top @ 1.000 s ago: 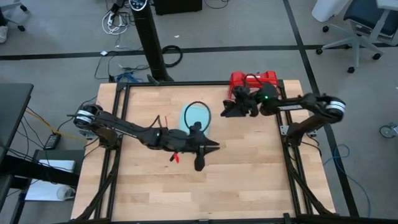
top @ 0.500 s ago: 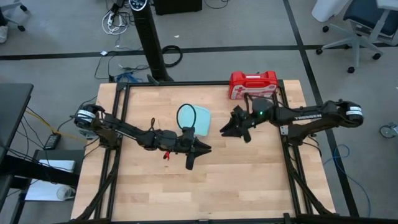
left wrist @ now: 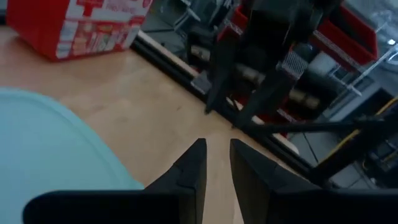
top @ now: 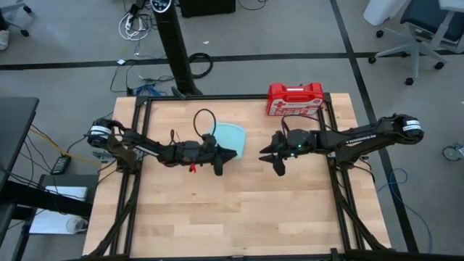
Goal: Roll bandage
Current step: Close the plastic container
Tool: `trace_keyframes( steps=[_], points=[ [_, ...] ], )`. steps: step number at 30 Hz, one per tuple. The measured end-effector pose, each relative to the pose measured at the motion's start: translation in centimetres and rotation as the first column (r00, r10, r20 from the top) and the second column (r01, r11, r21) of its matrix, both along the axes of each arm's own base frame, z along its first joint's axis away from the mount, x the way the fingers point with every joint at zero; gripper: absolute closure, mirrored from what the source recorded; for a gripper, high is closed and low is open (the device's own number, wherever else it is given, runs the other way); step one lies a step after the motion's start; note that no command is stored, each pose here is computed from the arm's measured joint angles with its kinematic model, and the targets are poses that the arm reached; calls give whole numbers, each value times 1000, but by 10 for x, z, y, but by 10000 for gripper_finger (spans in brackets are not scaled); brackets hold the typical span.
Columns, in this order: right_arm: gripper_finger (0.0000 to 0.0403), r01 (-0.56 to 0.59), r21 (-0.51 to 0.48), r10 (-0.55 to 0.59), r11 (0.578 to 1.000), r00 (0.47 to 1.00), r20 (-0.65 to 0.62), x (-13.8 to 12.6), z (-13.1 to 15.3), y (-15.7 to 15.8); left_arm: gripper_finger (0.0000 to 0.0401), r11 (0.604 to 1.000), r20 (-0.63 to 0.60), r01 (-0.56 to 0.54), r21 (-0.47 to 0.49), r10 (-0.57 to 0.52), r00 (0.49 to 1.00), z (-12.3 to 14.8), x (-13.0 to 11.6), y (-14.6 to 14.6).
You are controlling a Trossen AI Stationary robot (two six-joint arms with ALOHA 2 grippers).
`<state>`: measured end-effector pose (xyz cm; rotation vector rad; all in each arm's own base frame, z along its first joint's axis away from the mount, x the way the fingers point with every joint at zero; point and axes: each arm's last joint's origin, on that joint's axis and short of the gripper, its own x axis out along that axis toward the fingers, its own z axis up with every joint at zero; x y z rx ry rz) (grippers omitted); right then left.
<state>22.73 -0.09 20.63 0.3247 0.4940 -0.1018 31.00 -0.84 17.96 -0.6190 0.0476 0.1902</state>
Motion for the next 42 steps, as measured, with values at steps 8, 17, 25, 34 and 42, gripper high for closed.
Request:
trace_keyframes(
  steps=[8, 17, 25, 34, 42],
  points=[
    [253, 25, -143, -34, 989, 998, -57, 0, -7, -3, 325, 1000, -51, 9, -10, -9, 999, -6, -1, 15],
    [253, 67, -273, -95, 960, 992, -88, 4, -13, -9, 325, 997, -62, 22, 70, -18, 998, -6, -1, 14],
    [253, 26, -233, -64, 972, 986, -155, 24, -26, -9, 325, 987, -59, 23, 159, -14, 998, -4, -2, 8],
    [253, -35, -231, -12, 972, 980, -200, 47, -22, -5, 325, 982, -45, -7, 187, 16, 999, 1, -30, 5],
    [253, 14, -216, -23, 976, 999, -37, 55, -5, -5, 325, 979, -79, -85, 184, 101, 992, -13, -60, 9]
  ],
)
